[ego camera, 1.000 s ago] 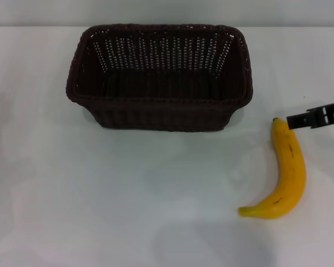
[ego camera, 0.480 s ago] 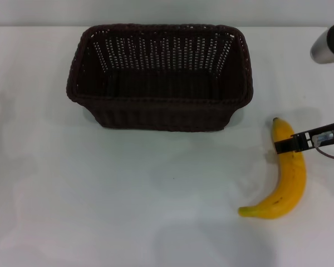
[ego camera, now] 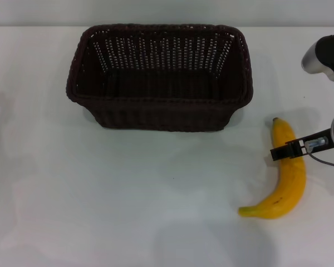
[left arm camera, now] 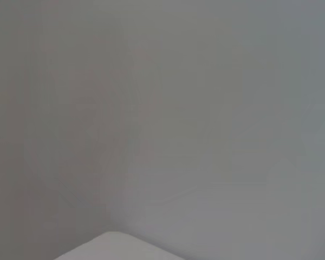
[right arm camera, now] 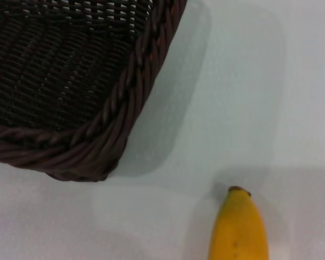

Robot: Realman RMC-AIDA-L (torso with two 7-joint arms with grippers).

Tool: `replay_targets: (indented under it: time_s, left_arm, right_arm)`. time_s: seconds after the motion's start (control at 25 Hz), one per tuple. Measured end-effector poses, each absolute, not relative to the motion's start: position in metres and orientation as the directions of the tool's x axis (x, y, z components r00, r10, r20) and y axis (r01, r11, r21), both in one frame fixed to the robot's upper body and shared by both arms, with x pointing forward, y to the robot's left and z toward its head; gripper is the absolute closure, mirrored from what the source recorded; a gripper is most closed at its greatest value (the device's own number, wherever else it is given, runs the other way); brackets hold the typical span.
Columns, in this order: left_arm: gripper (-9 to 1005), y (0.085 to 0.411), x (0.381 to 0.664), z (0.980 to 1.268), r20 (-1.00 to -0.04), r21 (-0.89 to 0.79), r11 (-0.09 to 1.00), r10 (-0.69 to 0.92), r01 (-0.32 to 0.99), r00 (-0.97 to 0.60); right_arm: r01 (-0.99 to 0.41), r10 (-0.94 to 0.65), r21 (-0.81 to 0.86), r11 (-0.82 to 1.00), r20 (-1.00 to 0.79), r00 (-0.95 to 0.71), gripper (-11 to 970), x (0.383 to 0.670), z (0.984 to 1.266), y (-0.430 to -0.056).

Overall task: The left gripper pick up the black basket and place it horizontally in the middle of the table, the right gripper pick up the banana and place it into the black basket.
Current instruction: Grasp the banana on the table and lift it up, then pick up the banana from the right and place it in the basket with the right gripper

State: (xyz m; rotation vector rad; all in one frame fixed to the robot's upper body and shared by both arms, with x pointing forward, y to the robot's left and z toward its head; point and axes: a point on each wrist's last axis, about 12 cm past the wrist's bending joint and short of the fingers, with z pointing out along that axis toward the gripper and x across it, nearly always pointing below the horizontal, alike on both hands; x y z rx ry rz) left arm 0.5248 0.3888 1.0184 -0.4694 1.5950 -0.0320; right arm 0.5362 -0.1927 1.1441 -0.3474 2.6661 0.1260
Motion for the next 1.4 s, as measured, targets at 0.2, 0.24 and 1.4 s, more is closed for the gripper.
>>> replay_targets:
  time_s: [0.2,0.24,1.4]
  left_arm:
    - [185,0.389,0.525,1.018,-0.949,-0.301,0.913,-0.315,-0.277,-0.006]
    - [185,0.389,0.525,1.018,-0.949,-0.3,0.913,-0.314,-0.276,-0.007]
    - [185,0.389,0.532,1.025,-0.954,-0.291,0.921,-0.298,-0.258,0.013]
  right_arm:
    - [-0.265,-0.223,0.04,0.963,-0.428,-0.876,145,0.538,1.141,-0.191]
    - [-0.263,-0.221,0.043,0.964,-0.426,-0.877,146,0.538,1.141,-0.192]
    - [-0.354,-0.325,-0.1,0.93,-0.677,-0.661,462,0.586,1.234,-0.214]
